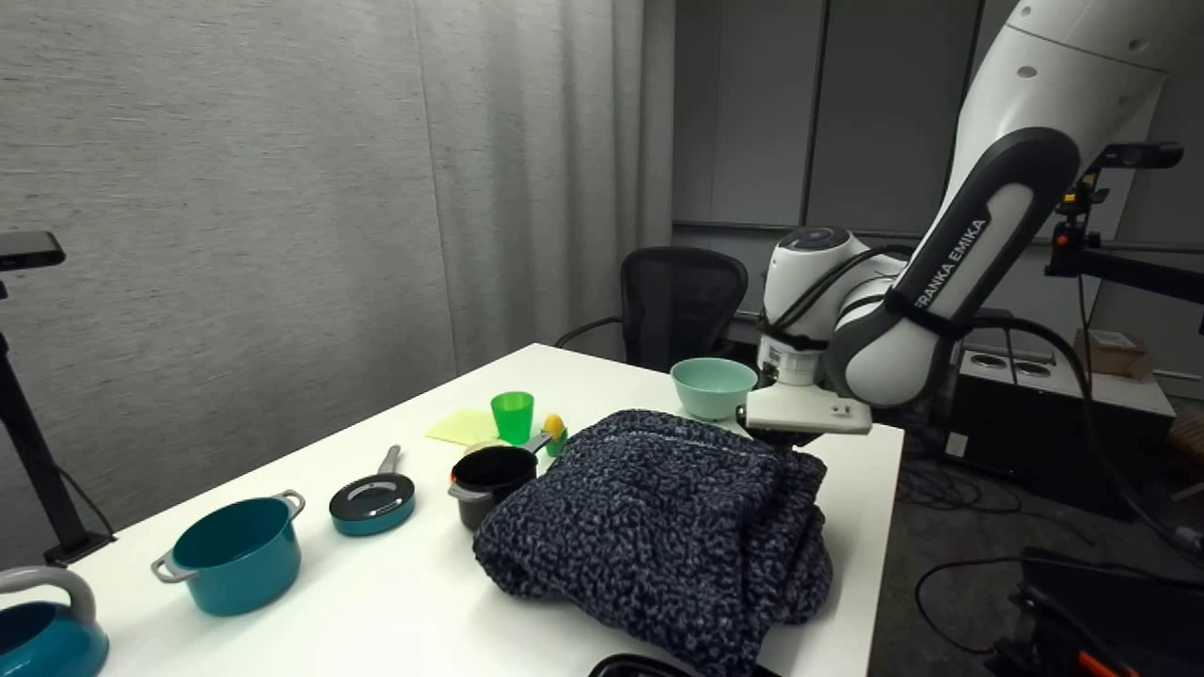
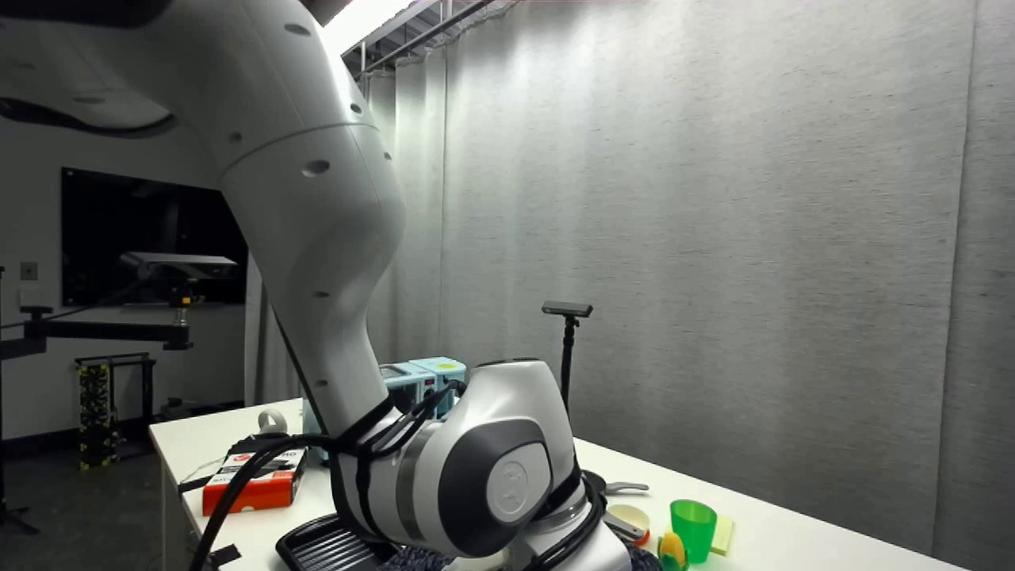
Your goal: Slide the blanket to the left
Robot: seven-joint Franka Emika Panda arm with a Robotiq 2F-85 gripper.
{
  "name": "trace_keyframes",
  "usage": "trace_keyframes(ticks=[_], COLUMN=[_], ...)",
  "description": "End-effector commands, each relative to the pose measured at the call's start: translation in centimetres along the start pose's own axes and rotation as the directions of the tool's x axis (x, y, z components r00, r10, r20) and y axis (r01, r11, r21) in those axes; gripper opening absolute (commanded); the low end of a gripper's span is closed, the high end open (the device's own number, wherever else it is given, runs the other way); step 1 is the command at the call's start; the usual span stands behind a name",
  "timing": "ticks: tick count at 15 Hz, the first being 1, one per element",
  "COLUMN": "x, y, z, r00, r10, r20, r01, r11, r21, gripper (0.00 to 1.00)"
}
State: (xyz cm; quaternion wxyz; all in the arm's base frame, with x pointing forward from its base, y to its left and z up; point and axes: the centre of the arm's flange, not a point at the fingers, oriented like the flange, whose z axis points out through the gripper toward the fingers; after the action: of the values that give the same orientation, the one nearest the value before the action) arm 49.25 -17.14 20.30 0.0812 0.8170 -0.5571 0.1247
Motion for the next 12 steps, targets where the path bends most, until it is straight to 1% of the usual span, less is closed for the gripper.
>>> trace_keyframes(ticks=[1,4,7,10,12], x=[-3.7,-8.0,-12.3,-16.7,-19.6], y=[-3.1,-6.6,-10.7,-14.8,-17.1], z=[1.9,1.9,0.2,-2.3,-4.0], r00=[1.000,0.998,0.992,0.980,0.968], r10=[-0.001,-0.051,-0.111,-0.183,-0.234], r20=[0.021,0.047,0.067,0.084,0.093], r01=[0.001,0.047,0.100,0.161,0.202], r11=[0.999,0.996,0.985,0.963,0.942], r21=[0.036,0.074,0.143,0.218,0.266], gripper=[0.00,0.00,0.00,0.00,0.00])
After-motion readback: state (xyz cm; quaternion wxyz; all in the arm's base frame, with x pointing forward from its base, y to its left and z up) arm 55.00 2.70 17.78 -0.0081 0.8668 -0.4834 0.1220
